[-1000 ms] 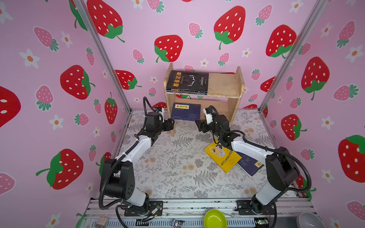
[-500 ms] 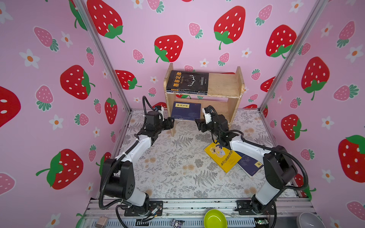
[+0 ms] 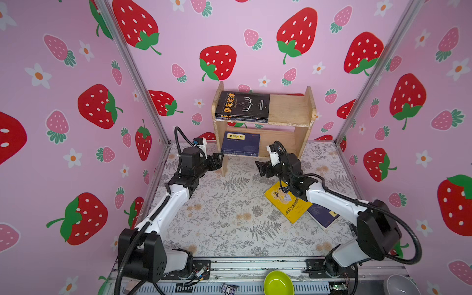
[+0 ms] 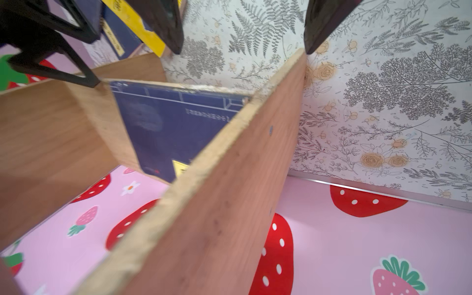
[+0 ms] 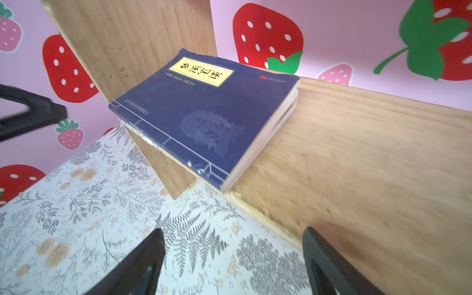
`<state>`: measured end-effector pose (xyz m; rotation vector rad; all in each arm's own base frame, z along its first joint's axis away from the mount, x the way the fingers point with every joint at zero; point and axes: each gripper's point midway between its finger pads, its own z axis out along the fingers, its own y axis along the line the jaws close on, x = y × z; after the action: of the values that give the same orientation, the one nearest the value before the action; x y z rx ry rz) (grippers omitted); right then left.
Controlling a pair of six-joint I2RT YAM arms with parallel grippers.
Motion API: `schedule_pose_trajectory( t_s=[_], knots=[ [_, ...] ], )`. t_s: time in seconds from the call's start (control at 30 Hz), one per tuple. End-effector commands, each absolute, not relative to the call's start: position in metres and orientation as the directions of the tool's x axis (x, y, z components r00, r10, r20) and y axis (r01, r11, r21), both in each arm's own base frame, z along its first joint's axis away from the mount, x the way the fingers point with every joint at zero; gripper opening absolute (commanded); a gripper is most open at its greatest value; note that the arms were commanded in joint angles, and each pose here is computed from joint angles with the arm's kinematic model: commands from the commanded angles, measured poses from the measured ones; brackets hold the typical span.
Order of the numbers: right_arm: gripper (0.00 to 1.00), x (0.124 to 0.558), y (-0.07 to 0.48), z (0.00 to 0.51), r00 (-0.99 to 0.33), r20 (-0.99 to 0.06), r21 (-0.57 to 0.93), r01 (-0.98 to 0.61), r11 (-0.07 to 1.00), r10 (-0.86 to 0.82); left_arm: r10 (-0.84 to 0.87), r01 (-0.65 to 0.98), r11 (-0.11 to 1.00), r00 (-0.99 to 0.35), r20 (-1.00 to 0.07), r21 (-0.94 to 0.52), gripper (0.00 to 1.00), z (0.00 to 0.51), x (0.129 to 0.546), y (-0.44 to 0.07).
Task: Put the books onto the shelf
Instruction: 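Withdraw both grippers from the shelf and lower them toward the yellow book, then close both grippers on opposite edges of the yellow cartoon book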
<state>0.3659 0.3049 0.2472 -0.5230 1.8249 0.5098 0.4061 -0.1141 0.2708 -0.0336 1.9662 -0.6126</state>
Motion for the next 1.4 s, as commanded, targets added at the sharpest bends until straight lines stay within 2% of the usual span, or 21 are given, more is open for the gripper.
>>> schedule_pose_trajectory(
  t_s=[0.0, 0.1, 0.17, 0.3, 0.4, 0.5, 0.6, 0.67, 0.83, 1.0, 1.17, 1.37],
  knots=[
    [0.88, 0.347, 0.263, 0.242, -0.372, -0.926, 0.117, -0.458, 0.881, -0.070, -0.319, 0.285, 0.802, -0.538, -0.780, -0.524, 0.82, 0.269, 0.374, -0.131],
    [0.94, 0.325, 0.221, 0.226, -0.433, -0.902, 0.150, -0.334, 0.931, -0.010, -0.327, 0.316, 0.744, -0.598, -0.732, -0.589, 0.92, 0.261, 0.347, -0.155],
    [1.00, 0.313, 0.189, 0.213, -0.461, -0.887, 0.159, -0.226, 0.961, 0.039, -0.313, 0.323, 0.715, -0.644, -0.698, -0.619, 0.94, 0.250, 0.331, -0.174],
    [1.00, 0.301, 0.126, 0.166, -0.580, -0.806, 0.168, -0.029, 0.985, 0.120, -0.314, 0.297, 0.669, -0.718, -0.621, -0.681, 0.96, 0.221, 0.305, -0.215],
    [1.00, 0.301, 0.081, 0.137, -0.637, -0.739, 0.197, 0.108, 0.974, 0.220, -0.336, 0.259, 0.637, -0.755, -0.564, -0.726, 0.96, 0.199, 0.296, -0.244],
    [1.00, 0.307, 0.042, 0.122, -0.626, -0.700, 0.260, 0.225, 0.939, 0.344, -0.311, 0.246, 0.635, -0.787, -0.533, -0.732, 0.96, 0.182, 0.291, -0.274],
    [1.00, 0.323, 0.017, 0.109, -0.621, -0.649, 0.350, 0.268, 0.898, 0.439, -0.255, 0.245, 0.661, -0.815, -0.520, -0.709, 0.96, 0.165, 0.289, -0.306],
    [0.99, 0.336, 0.011, 0.103, -0.636, -0.629, 0.370, 0.260, 0.892, 0.446, -0.236, 0.233, 0.668, -0.834, -0.499, -0.706, 0.96, 0.153, 0.291, -0.325],
    [0.92, 0.354, 0.052, 0.108, -0.672, -0.668, 0.447, -0.018, 0.895, 0.320, -0.262, 0.145, 0.655, -0.877, -0.403, -0.741, 0.95, 0.118, 0.300, -0.353],
    [0.87, 0.346, 0.066, 0.091, -0.717, -0.636, 0.459, -0.056, 0.887, 0.284, -0.299, 0.058, 0.673, -0.891, -0.343, -0.737, 0.95, 0.093, 0.306, -0.355],
    [0.85, 0.329, 0.101, 0.058, -0.789, -0.587, 0.434, -0.116, 0.893, 0.183, -0.298, 0.027, 0.701, -0.897, -0.326, -0.713, 0.95, 0.086, 0.308, -0.346],
    [0.77, 0.313, 0.146, 0.036, -0.842, -0.529, 0.440, -0.162, 0.883, 0.109, -0.362, -0.039, 0.717, -0.874, -0.324, -0.696, 0.95, 0.082, 0.313, -0.316]
  ],
)
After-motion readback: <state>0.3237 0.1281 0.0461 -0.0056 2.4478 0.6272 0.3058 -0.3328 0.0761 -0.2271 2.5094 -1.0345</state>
